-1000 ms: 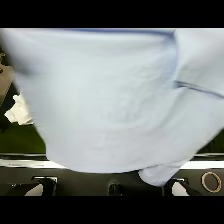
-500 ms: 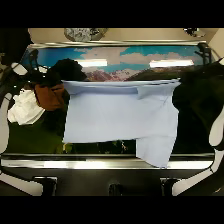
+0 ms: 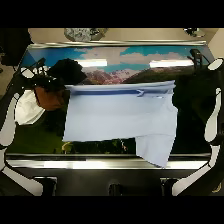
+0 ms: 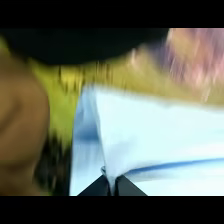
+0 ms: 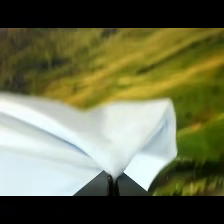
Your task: Fold the shirts.
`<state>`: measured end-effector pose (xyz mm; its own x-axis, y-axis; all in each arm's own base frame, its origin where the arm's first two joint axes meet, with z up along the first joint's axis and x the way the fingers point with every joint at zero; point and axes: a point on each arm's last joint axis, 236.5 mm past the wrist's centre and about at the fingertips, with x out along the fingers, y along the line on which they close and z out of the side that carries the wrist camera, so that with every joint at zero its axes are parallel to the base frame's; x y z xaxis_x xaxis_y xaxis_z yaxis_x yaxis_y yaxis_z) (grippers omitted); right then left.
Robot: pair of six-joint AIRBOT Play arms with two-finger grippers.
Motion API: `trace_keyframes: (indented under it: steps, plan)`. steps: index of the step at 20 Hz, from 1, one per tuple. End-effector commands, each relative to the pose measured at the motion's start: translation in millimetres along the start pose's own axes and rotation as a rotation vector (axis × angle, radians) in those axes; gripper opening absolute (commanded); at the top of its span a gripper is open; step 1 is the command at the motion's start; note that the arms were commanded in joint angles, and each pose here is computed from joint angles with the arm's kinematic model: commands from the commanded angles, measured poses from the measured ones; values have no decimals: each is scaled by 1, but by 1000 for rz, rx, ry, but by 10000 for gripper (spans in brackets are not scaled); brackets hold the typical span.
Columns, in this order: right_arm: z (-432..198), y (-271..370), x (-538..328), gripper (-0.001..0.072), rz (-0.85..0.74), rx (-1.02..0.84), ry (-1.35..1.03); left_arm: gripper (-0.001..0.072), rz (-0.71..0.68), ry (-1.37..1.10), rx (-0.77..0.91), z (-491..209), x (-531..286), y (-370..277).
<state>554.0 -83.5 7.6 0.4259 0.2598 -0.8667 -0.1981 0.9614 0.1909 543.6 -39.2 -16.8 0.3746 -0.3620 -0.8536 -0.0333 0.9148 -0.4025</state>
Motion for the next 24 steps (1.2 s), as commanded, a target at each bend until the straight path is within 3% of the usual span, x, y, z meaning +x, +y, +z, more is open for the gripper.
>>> trace_keyframes:
  steps: [1, 5, 11, 12, 13, 14, 20, 24]
  plan:
    - [-77, 16, 6, 42, 73, 2, 301, 29, -7, 289, 14, -66, 0, 1]
    - [-121, 19, 26, 42, 99, 33, 424, 29, 9, 434, -26, -98, 10, 10]
    - [-116, 13, 33, 46, 70, 52, 393, 42, 8, 523, -63, -117, 12, 12]
    - [-114, 14, 33, 146, 73, 65, 384, 207, 8, 522, -64, -117, 12, 12]
    - [-110, 15, 33, 333, 77, 66, 366, 457, 10, 526, -72, -117, 9, 12]
    - [-109, 18, 27, 438, 91, 52, 366, 496, 8, 528, -71, -117, 4, 13]
    - [-138, 14, -60, 478, 140, 95, 453, 490, 14, 518, -62, -117, -57, 19]
    - [-171, 20, -73, 489, 117, 104, 519, 490, 7, 581, -73, -180, -55, 13]
